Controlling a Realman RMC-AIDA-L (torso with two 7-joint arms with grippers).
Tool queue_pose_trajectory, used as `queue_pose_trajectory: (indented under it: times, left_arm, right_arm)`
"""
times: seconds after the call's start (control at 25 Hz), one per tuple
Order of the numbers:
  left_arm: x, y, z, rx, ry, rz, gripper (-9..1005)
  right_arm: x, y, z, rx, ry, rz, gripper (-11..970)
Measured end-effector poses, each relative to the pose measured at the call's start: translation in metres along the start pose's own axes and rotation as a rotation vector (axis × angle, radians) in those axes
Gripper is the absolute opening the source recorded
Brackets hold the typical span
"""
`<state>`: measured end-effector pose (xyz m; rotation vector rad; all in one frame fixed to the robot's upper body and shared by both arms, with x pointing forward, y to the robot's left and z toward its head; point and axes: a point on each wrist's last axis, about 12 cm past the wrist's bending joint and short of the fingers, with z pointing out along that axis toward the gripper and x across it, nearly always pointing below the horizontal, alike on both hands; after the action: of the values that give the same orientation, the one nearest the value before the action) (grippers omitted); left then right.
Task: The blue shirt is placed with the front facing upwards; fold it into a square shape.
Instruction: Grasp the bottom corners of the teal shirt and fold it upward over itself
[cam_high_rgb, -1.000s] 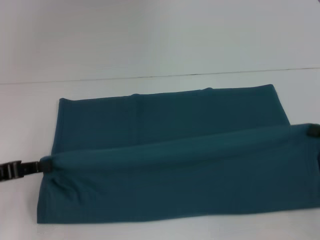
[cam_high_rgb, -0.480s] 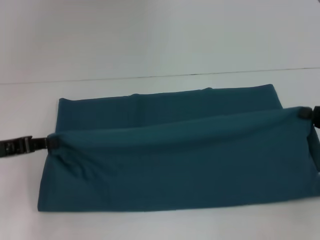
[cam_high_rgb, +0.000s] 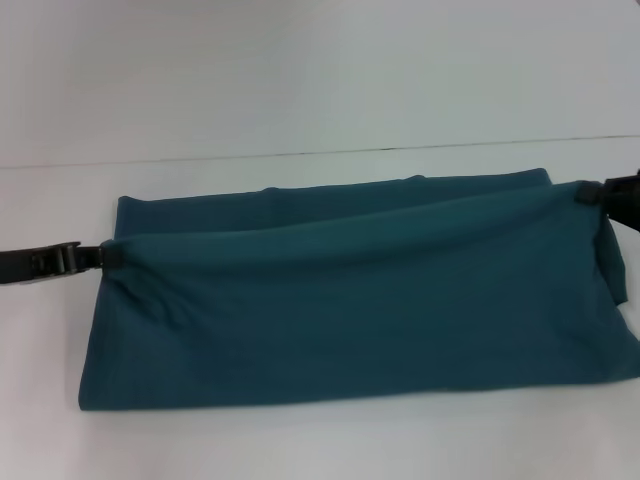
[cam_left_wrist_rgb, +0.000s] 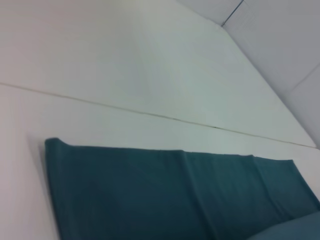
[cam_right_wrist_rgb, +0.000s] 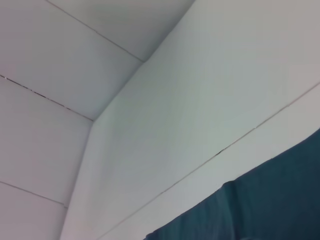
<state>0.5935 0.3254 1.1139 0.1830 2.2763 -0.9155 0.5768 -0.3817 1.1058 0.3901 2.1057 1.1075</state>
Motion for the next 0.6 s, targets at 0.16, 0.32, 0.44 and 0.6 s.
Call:
queue_pose_trajectory:
  times: [0.16, 0.32, 0.44, 0.6]
  left_arm:
    - [-0.006, -0.002, 0.008, -0.016, -0.002, 0.017, 59]
    - [-0.011, -0.002, 0.011, -0.034, -0.015, 0.023, 60]
    - [-0.016, -0.001, 0.013, -0.055, -0.027, 0.032, 60]
    - [-0.022, -0.003, 0.017, -0.070, -0.037, 0.051, 61]
  right_arm:
    - [-0.005, 0.003, 0.007, 0.017, -0.011, -0.015, 42]
    - [-0.011, 0.005, 0.011, 0.034, -0.033, -0.026, 42]
    - [-0.013, 0.006, 0.015, 0.041, -0.044, -0.032, 42]
    - [-0.014, 0.007, 0.021, 0.053, -0.056, -0.034, 42]
